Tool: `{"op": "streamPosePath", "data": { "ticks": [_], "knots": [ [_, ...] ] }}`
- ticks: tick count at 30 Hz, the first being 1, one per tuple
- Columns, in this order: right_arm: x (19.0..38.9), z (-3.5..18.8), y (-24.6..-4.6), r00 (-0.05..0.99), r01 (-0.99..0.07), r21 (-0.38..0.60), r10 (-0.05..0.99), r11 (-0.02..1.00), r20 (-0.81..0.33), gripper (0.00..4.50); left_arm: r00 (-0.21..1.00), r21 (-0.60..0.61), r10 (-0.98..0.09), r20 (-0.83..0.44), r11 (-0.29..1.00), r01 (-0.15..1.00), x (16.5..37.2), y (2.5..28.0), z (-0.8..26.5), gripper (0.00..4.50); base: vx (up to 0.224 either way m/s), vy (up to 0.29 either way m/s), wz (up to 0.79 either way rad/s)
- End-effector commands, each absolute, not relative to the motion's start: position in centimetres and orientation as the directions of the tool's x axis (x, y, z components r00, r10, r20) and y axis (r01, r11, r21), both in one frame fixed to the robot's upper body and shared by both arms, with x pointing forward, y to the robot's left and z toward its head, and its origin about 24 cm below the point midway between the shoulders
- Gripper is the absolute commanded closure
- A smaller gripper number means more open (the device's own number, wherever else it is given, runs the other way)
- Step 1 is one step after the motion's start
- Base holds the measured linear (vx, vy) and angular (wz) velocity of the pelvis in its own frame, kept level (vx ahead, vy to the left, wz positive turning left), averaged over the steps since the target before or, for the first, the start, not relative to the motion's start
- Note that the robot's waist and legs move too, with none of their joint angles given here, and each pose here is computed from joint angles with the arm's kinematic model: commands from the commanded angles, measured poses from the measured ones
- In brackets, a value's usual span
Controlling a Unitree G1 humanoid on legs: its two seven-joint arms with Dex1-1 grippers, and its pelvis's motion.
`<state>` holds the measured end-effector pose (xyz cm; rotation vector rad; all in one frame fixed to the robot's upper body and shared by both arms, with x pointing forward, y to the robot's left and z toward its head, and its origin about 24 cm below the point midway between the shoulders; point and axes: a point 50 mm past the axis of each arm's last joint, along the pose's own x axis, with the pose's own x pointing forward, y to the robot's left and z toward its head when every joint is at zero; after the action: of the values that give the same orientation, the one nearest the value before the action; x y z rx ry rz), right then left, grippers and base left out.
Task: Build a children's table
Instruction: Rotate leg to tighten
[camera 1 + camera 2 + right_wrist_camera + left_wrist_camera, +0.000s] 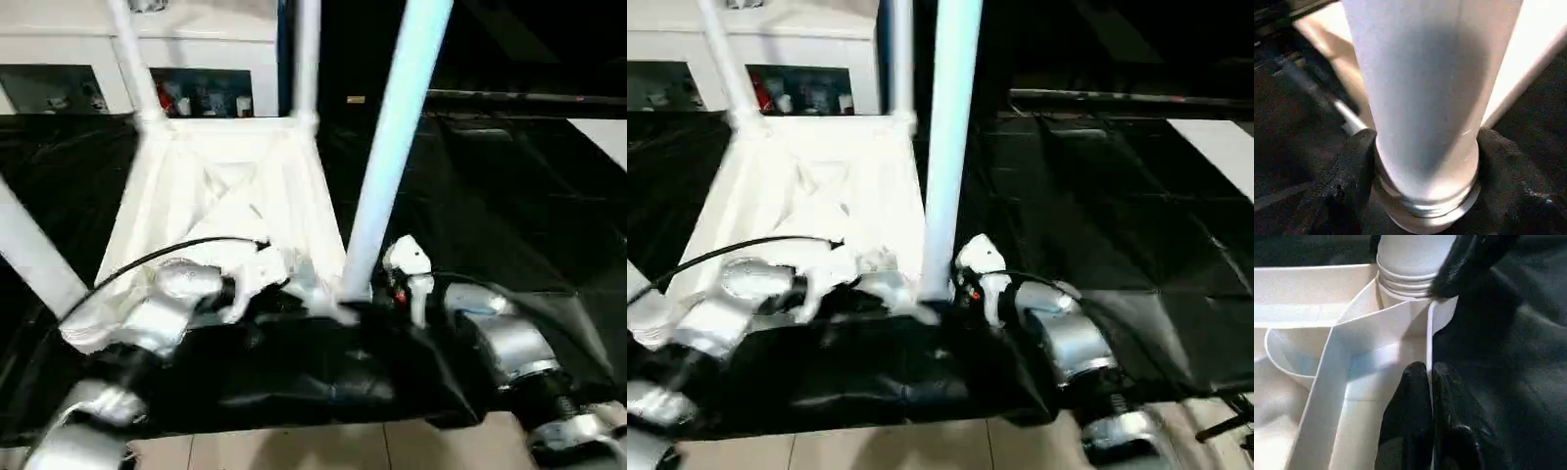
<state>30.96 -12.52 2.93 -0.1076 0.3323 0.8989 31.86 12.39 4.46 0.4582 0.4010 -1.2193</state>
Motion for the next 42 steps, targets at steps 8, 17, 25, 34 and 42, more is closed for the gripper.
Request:
{"op": "streamPosePath", "data": {
  "ticks": [8,17,25,34,42],
  "knots": [
    [32.0,0.6,-9.4,0.807,-0.426,0.103,0.428,0.899,-0.407,1.78,0.423,0.142,-0.735,-0.529,0.415,0.899,32.9,6.9,2.8,4.50,0.000,0.000,0.00],
    [32.4,2.0,-8.9,0.783,-0.529,0.111,0.534,0.841,-0.317,1.03,0.395,0.160,-0.754,-0.525,0.368,0.916,32.9,7.2,2.9,4.50,0.000,0.000,0.00],
    [31.8,3.6,-11.5,0.596,-0.762,0.053,0.732,0.645,-0.330,0.58,0.290,0.110,-0.824,-0.486,0.272,0.956,31.9,10.1,3.4,4.50,0.000,0.000,0.00],
    [30.4,4.5,-13.7,0.359,-0.915,0.028,0.845,0.402,-0.396,0.58,0.097,-0.033,-0.863,-0.496,0.131,0.991,29.6,13.2,3.6,4.50,0.000,0.000,0.00],
    [30.4,4.3,-13.1,0.324,-0.925,0.059,0.859,0.376,-0.396,0.84,0.102,-0.040,-0.855,-0.508,0.142,0.989,29.3,13.9,3.6,4.50,0.000,0.000,0.00]
  ]
}}
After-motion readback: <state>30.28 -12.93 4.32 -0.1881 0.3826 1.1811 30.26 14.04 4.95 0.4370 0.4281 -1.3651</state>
